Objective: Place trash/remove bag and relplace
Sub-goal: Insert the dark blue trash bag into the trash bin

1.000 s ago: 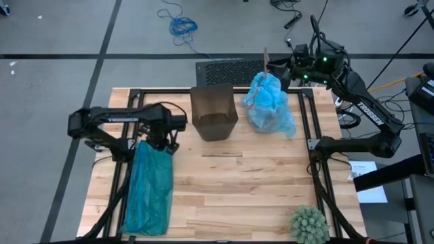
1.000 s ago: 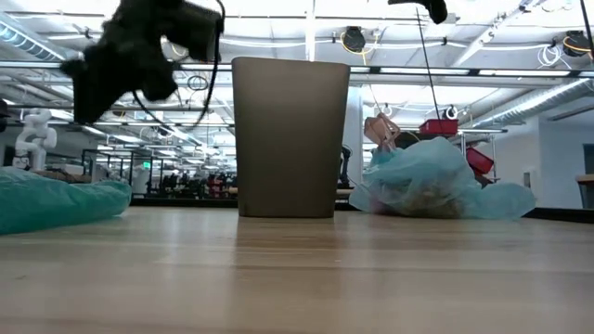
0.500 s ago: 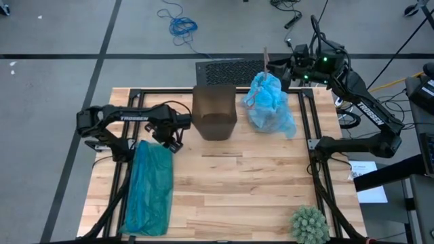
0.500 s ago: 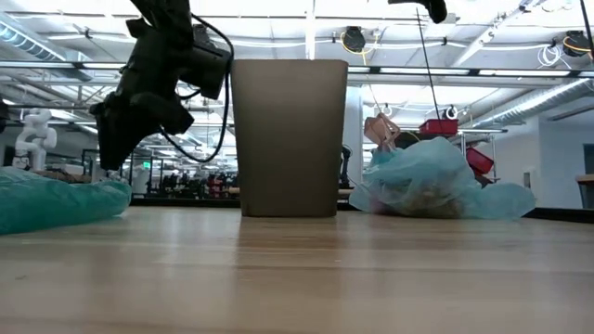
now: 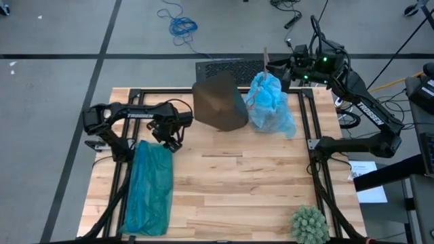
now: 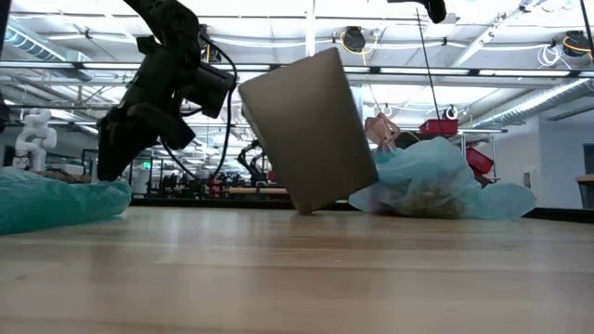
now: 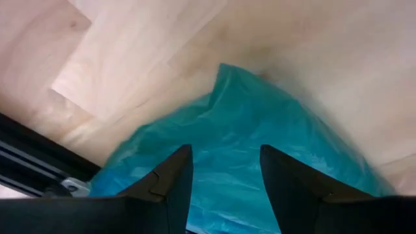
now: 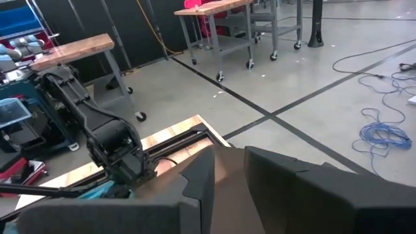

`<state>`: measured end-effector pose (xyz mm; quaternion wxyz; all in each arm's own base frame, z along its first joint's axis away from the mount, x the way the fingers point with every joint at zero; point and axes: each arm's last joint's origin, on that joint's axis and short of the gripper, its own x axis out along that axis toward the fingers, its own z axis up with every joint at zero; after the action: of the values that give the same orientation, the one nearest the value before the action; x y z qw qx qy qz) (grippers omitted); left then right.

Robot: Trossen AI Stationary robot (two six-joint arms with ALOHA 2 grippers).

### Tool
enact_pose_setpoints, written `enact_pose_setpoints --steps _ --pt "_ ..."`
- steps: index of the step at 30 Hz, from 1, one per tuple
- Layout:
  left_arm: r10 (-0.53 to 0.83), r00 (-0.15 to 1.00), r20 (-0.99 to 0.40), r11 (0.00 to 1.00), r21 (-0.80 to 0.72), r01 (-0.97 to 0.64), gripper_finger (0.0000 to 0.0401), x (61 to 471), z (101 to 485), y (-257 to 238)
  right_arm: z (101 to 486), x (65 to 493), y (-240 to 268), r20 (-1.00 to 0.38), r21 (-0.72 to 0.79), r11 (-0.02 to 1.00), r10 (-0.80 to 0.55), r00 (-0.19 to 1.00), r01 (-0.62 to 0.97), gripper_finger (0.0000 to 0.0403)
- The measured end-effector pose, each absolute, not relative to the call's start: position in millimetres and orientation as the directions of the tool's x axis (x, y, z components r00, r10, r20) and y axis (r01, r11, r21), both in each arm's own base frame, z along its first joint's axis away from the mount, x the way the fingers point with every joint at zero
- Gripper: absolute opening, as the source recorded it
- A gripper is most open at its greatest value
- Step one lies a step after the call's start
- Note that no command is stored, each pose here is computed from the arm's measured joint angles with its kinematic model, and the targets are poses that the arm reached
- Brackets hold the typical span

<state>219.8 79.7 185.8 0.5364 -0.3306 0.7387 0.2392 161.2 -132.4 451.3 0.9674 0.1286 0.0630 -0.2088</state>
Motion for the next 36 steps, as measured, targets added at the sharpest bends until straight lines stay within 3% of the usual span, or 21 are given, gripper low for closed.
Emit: enact_pose_setpoints --steps 8,11,16,22,28,36 --pt "-0.265 -0.216 -0.940 0.678 -0.022 -0.735 0.0158 222 180 80 452 161 -132 -0.174 0.219 0.881 -0.388 0.905 0.420 0.0077" --pt "-0.268 -0.215 -0.939 0.687 -0.030 -0.726 0.0121 222 180 80 452 161 -132 -0.171 0.216 0.882 -0.389 0.905 0.419 0.0077" --pt "-0.294 -0.199 -0.935 0.723 -0.081 -0.686 0.0019 223 180 79 453 161 -132 -0.161 0.214 0.883 -0.390 0.907 0.418 0.0077" --pt "-0.328 -0.177 -0.928 0.721 -0.126 -0.681 0.0002 220 189 76 453 161 -132 -0.160 0.213 0.883 -0.390 0.907 0.417 0.0077" --pt "-0.302 -0.079 -0.950 0.724 -0.175 -0.667 0.0001 219 234 74 454 161 -133 -0.153 0.200 0.887 -0.391 0.907 0.416 0.0077" --pt "-0.176 0.165 -0.970 0.688 -0.242 -0.684 0.0001 214 324 74 460 162 -133 -0.093 0.166 0.898 -0.397 0.913 0.407 0.0077"
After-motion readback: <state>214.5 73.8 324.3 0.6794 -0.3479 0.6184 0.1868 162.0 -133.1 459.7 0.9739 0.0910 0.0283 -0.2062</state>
